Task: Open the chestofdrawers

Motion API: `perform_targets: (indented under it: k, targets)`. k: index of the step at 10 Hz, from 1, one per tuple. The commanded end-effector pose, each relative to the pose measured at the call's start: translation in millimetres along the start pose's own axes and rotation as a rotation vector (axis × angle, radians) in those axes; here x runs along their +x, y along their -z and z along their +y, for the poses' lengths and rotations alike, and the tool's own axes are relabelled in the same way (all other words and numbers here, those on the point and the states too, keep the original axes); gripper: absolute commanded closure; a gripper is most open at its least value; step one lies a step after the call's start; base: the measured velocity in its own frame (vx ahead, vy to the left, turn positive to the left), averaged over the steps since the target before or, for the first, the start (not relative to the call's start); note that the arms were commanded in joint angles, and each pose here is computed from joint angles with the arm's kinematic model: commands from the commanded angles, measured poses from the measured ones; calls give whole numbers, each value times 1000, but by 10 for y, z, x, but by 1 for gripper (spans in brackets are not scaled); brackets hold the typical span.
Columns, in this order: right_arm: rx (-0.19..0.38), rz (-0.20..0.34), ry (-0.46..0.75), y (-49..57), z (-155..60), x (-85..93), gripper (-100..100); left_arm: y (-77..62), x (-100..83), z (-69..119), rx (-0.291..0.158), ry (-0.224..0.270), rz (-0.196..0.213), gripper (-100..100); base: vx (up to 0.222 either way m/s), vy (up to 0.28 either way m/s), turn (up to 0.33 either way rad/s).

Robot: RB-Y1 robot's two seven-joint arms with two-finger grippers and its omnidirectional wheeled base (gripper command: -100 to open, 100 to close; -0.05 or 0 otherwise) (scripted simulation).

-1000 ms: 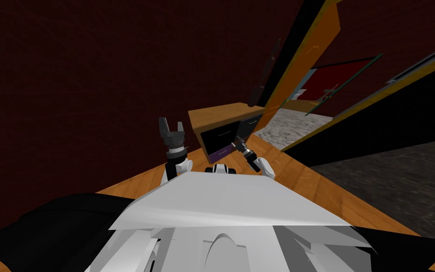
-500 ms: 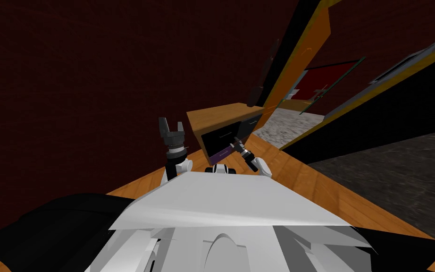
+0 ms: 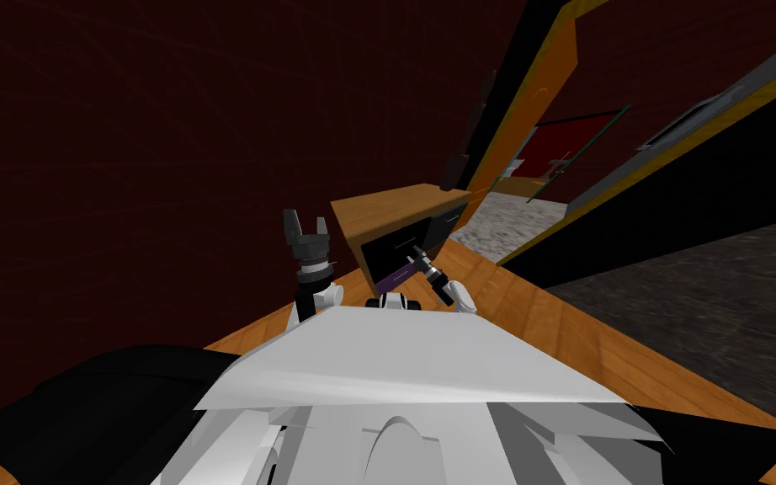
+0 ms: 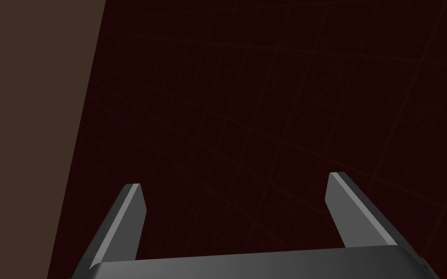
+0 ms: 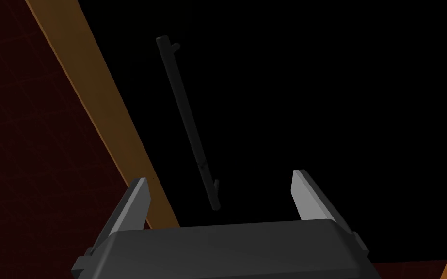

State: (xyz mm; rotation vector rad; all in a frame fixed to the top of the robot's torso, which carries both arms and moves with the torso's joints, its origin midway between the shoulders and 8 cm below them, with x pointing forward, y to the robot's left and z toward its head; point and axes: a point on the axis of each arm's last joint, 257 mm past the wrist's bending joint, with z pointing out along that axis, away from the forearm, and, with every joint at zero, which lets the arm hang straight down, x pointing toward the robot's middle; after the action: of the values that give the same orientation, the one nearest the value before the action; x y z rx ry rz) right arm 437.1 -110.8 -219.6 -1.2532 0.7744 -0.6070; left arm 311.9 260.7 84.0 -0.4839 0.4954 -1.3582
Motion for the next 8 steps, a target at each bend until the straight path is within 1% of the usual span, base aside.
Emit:
perform_targets:
  k: [1, 3, 4, 5, 6, 7, 8]
  targets:
    - [28, -6, 10, -133, 23, -158, -100, 0, 0, 0, 0, 0, 0, 0, 53, 72, -46]
    - [58, -5, -9, -238, -3, -271, -100, 0, 0, 0, 0, 0, 0, 0, 28, 40, -38]
    - [68, -4, -16, -268, -15, -302, -100, 0, 0, 0, 0, 0, 0, 0, -5, 5, -15]
    - [61, -5, -12, -252, -15, -278, -100, 0, 0, 0, 0, 0, 0, 0, 0, 0, 0]
    - [62, 0, -10, -307, -83, -237, -100, 0, 0, 0, 0, 0, 0, 0, 4, 20, 19]
    - [62, 3, -9, -333, -118, -213, -100, 0, 0, 0, 0, 0, 0, 0, 4, 27, 19]
    - [62, -1, -7, -319, -104, -231, -100, 0, 0, 0, 0, 0, 0, 0, 0, 10, 2]
